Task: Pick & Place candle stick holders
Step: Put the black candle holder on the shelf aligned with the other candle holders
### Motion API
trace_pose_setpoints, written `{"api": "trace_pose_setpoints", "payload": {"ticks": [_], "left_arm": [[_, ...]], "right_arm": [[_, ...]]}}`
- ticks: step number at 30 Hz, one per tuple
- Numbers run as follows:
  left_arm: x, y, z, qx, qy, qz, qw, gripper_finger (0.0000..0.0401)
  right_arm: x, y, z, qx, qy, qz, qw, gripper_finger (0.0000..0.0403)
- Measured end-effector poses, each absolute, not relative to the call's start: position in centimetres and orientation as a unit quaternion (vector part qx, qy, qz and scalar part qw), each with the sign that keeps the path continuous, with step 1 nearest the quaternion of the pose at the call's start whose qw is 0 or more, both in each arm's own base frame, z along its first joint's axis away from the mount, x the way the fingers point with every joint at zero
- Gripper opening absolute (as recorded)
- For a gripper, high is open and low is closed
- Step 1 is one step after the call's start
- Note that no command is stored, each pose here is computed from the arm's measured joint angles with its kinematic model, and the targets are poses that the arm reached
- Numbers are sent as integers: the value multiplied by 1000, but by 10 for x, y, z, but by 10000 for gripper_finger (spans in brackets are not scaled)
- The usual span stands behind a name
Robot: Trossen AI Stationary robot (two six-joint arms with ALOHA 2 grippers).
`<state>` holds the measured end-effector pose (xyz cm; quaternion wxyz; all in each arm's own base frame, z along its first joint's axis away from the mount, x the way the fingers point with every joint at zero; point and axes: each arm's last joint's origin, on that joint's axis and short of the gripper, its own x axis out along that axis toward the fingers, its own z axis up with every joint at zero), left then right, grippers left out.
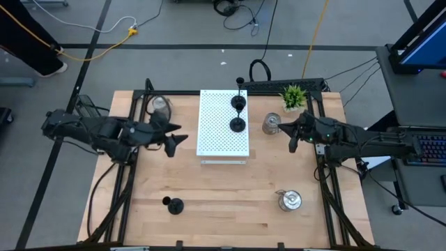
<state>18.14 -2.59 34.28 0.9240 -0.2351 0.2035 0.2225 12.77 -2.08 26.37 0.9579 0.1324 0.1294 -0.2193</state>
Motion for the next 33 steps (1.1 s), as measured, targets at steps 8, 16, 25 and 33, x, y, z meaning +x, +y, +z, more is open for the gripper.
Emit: {"api": "trace_pose_setpoints", "payload": {"ticks": [8, 16, 25, 33], "left_arm": [[164, -51, 321, -310, 304, 232, 870, 271], [134, -65, 306, -340, 403, 275, 804, 271], [116, -88, 290, -299, 544, 279, 733, 271], [124, -129, 265, -250, 628, 271, 685, 271]], "right_arm": [[128, -21, 263, 134, 129, -219, 958, 0], [128, -21, 263, 134, 129, -218, 958, 0], [128, -21, 263, 134, 129, -219, 958, 0], [129, -21, 265, 135, 115, -218, 960, 0]]}}
